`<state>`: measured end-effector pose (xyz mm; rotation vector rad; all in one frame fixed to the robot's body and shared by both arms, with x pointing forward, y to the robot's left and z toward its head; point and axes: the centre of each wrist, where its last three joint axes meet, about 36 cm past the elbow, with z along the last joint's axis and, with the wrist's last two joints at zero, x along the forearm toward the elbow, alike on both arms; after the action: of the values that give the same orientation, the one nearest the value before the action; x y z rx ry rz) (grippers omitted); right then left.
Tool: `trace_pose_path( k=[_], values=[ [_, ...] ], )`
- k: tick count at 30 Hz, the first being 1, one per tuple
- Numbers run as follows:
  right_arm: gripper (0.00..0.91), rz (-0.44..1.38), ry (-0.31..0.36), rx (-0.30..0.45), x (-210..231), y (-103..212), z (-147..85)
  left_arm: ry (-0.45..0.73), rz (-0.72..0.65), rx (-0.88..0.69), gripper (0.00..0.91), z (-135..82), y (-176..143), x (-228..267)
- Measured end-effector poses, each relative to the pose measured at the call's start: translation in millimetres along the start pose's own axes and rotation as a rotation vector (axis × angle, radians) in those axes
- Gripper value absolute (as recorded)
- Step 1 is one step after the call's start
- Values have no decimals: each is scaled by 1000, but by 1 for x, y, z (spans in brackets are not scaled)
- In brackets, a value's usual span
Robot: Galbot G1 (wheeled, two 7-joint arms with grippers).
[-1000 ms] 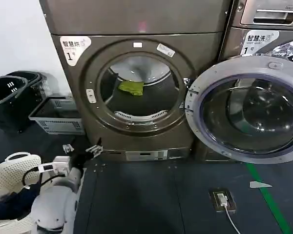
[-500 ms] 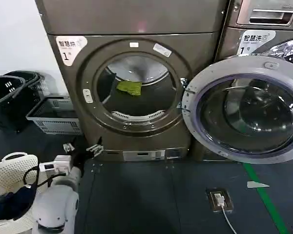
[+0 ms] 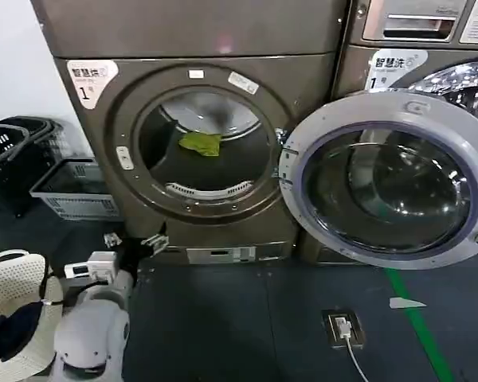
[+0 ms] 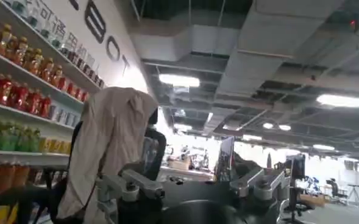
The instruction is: Grasp the clothes from the dryer.
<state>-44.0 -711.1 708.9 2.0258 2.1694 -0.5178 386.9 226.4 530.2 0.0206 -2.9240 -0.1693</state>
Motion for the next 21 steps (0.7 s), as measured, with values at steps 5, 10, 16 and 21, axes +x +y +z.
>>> trace_pose_path(
  k=[5, 10, 16, 21],
  values=[
    [907, 3, 0, 1, 0, -1, 2, -5, 7, -8, 907, -2, 0, -2],
    [907, 5, 4, 3, 1, -1, 4, -6, 9, -8, 907, -2, -1, -3],
    [907, 20, -2, 1, 1, -1, 5, -10, 15, -12, 907, -4, -3, -5],
    [907, 40, -6, 2, 1, -5, 6, -12, 18, -10, 907, -4, -4, -6]
  ],
)
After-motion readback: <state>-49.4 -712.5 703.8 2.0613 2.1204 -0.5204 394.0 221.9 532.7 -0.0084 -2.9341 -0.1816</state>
